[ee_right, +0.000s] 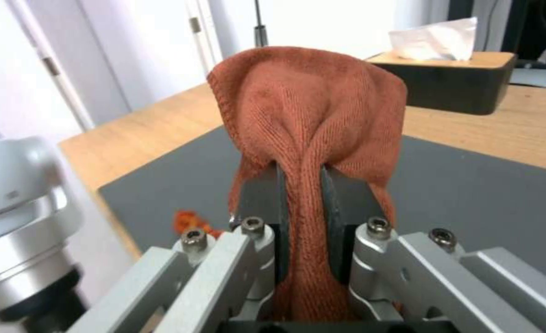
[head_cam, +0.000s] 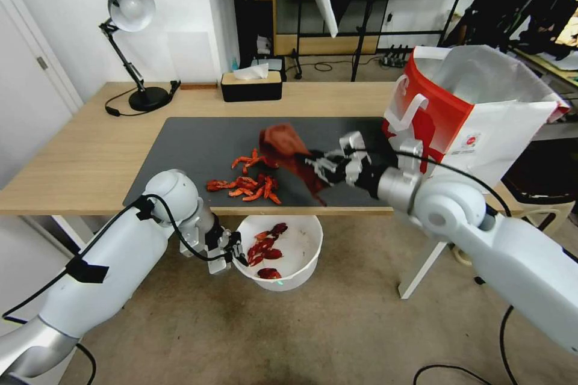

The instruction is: Sweep shrimp from table into container with towel, then put container into takeout bag.

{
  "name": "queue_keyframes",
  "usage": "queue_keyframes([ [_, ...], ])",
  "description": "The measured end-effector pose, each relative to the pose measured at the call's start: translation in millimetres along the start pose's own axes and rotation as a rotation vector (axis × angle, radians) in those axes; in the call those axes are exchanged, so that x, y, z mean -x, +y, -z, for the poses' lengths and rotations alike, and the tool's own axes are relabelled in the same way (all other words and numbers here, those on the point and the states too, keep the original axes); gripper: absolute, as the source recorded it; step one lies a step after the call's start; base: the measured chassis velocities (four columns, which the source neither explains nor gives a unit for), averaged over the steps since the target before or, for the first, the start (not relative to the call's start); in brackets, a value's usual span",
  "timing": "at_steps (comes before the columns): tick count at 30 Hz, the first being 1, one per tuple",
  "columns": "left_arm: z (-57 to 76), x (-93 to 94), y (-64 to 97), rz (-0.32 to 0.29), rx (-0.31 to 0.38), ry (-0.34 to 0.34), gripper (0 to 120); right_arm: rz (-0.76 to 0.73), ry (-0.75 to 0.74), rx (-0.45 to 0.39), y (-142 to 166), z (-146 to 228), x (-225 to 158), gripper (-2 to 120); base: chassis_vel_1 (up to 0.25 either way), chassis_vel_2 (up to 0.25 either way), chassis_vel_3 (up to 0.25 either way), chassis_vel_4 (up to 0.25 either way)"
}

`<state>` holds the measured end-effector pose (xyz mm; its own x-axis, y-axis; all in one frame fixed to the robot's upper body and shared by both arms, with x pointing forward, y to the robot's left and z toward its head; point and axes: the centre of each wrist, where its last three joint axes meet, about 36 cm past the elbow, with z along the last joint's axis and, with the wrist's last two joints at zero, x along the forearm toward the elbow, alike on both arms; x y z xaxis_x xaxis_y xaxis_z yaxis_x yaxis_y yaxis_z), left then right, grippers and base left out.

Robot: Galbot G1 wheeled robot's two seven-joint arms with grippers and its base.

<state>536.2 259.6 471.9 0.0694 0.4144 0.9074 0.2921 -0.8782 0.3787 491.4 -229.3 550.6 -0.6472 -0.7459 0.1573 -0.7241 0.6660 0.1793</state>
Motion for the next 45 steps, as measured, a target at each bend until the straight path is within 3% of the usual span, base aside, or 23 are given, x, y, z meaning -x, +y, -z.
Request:
queue_keyframes([
  [19,-7.9,-7.8,-26.6,-0.009,-0.062,0.008,0,-0.02,0.013,-0.004,-46,44,118,9,0.0,0.0,0.0,0.0],
  [35,-15.4,-15.9,-37.3,-0.016,-0.092,0.024,0,0.002,0.13,0.003,-91,29,163,9,0.0,0.0,0.0,0.0],
  [45,-15.0,-19.5,-45.1,-0.013,-0.108,0.03,0,-0.006,0.205,-0.023,-96,11,183,9,0.0,0.0,0.0,0.0],
])
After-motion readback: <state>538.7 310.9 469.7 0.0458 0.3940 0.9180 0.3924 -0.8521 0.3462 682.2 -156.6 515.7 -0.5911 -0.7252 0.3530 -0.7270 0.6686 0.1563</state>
